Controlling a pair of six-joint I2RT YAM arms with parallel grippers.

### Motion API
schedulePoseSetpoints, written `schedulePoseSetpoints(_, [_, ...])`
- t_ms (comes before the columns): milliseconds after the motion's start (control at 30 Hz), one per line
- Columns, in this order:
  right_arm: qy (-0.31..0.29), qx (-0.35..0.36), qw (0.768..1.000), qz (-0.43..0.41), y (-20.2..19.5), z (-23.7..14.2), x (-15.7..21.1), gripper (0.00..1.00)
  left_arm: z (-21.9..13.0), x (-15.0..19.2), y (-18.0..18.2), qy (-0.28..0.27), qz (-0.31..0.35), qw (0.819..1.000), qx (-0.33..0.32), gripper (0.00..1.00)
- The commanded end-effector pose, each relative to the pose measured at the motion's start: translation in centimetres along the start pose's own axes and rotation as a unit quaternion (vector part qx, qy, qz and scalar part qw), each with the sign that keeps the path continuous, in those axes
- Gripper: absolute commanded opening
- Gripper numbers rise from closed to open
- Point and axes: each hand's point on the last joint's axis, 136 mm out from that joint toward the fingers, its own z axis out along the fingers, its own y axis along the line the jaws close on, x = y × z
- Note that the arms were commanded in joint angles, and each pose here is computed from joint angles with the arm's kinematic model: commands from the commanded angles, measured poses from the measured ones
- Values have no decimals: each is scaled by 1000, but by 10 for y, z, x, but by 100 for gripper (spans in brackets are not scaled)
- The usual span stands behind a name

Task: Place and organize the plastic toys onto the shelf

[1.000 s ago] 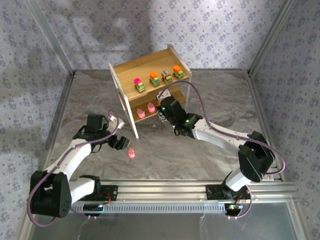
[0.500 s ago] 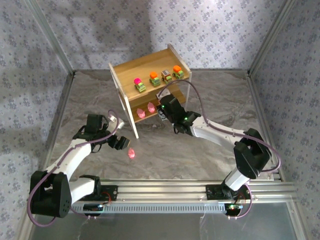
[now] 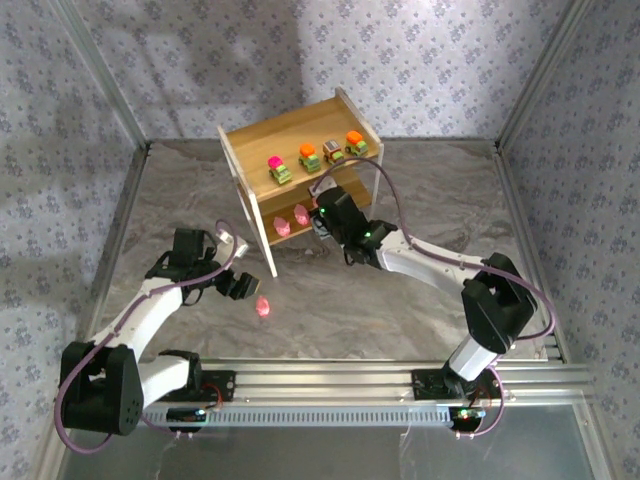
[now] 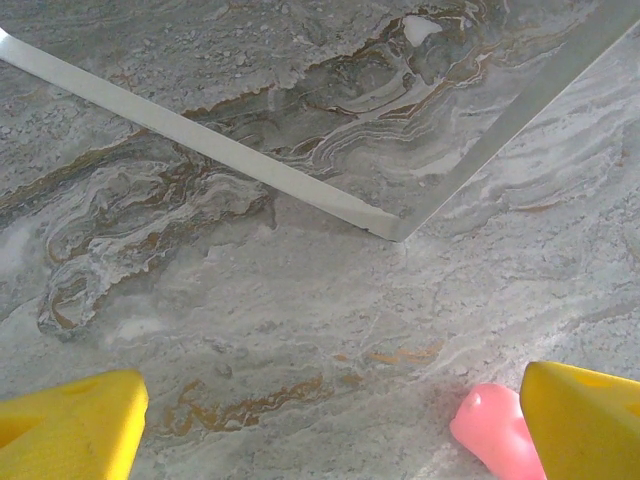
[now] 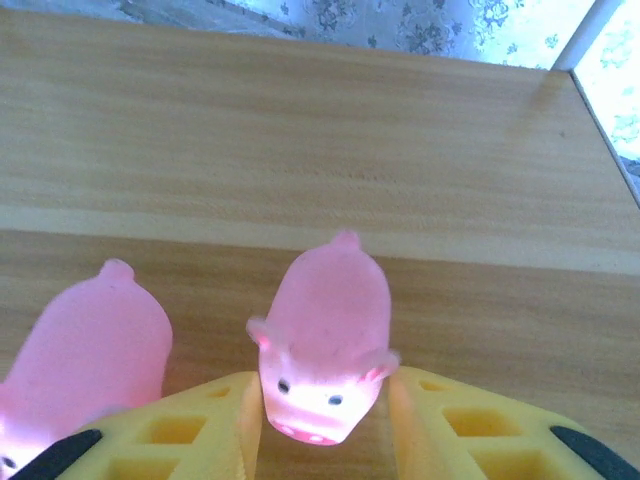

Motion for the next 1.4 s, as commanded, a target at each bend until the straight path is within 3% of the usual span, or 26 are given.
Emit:
schedulePoseSetpoints(0, [-11, -2, 1000, 4, -1, 0, -13, 43, -3, 0, -2, -6, 1, 1000, 4, 96])
schedulePoseSetpoints(733, [-36, 13, 999, 7, -14, -25, -30, 50, -4, -1, -3, -8, 0, 1000, 6, 96])
schedulePoseSetpoints(867, [-24, 16, 1000, 1, -16, -27, -15, 50, -4, -2, -3, -8, 0, 1000, 5, 96])
schedulePoseSetpoints(1367, [-50, 44, 998, 0, 3, -101, 7, 53, -5, -2, 1, -8, -2, 1000, -4, 96])
